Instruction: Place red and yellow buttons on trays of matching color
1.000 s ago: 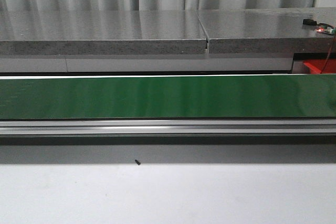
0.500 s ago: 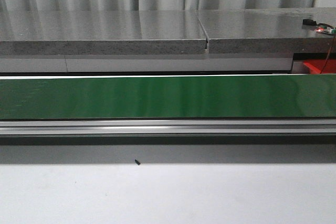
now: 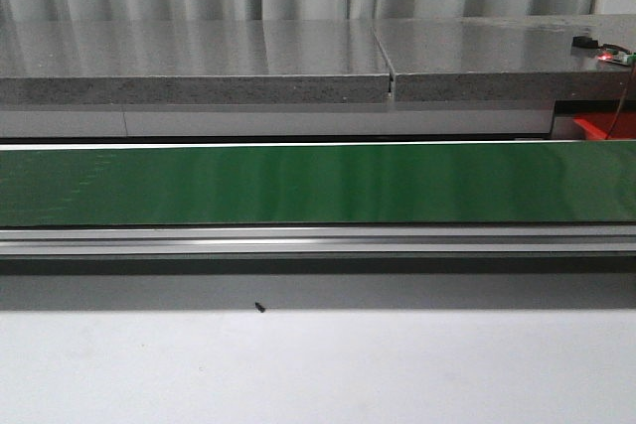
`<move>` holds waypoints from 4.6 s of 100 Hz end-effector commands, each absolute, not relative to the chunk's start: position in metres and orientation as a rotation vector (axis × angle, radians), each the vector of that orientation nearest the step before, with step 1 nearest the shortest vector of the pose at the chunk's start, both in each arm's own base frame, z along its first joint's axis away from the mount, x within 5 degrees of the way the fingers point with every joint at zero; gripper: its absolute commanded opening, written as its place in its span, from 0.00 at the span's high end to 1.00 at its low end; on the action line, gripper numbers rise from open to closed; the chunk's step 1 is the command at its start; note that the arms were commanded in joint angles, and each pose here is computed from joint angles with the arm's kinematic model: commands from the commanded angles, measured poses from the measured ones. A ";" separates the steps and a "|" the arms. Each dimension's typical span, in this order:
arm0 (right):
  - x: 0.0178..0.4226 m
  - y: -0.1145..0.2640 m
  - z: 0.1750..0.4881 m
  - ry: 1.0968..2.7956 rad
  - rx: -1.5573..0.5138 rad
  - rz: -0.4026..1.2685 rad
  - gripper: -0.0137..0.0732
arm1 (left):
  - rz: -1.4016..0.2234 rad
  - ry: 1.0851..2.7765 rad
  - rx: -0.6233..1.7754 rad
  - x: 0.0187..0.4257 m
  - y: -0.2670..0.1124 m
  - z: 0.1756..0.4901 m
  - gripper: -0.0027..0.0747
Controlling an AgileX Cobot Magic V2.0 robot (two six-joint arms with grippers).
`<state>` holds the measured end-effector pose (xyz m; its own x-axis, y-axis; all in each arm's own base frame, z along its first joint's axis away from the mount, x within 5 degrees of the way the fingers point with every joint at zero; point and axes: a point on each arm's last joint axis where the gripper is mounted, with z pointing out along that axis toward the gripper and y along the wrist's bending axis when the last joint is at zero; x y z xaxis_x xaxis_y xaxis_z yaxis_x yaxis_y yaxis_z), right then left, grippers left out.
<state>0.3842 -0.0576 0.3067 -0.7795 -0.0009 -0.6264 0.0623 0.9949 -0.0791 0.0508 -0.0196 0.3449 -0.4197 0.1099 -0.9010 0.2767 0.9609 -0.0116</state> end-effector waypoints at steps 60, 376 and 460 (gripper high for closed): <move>0.269 0.010 0.346 2.279 -0.117 0.000 0.92 | -0.218 1.919 0.251 0.053 -0.021 0.358 0.99; 0.126 0.008 0.315 2.141 -0.073 0.054 0.92 | 0.142 2.170 -0.654 0.147 0.071 0.350 0.17; 0.126 0.008 0.315 2.141 -0.073 0.054 0.92 | -0.113 2.414 -1.039 0.267 0.143 0.285 0.21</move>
